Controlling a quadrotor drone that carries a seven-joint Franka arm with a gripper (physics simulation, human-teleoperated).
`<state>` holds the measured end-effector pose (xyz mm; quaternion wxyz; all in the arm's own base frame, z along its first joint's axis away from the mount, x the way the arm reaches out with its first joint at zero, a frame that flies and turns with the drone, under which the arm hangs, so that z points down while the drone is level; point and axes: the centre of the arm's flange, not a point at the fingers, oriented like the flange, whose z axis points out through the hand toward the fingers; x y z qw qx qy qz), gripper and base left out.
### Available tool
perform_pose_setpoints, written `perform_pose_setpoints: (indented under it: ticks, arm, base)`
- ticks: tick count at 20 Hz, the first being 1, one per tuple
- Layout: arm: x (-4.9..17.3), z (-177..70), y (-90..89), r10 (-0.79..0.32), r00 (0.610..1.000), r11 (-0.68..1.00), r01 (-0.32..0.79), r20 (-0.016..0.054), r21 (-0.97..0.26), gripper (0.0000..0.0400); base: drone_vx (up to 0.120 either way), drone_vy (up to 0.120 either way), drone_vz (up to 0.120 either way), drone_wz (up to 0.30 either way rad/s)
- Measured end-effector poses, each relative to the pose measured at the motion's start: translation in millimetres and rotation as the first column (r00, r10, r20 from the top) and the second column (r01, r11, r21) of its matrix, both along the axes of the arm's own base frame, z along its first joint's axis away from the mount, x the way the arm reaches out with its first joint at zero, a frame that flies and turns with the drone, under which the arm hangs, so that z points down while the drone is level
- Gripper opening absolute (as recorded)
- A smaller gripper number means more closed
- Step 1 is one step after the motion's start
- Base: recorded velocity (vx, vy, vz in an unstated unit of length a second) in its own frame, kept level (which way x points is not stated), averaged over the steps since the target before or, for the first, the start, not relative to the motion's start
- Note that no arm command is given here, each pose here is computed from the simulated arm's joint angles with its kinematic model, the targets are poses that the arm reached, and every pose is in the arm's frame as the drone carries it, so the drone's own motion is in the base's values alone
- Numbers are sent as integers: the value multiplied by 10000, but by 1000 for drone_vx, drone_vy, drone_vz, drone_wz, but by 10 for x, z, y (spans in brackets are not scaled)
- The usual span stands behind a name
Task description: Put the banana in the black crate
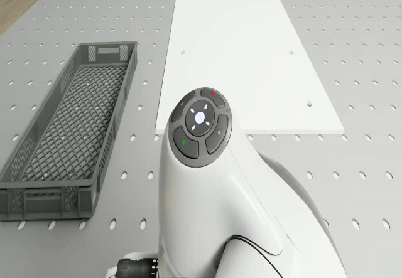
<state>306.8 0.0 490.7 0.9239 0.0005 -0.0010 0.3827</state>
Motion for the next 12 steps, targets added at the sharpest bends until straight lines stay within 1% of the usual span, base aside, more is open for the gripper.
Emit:
perform_pose_setpoints:
  ticks: [8,12]
  arm:
    - [0,0,0,0,10000,10000,0,0,0,400]
    - [0,0,0,0,10000,10000,0,0,0,400]
  base:
    - [120,0,-120,0]
    - [120,0,0,0]
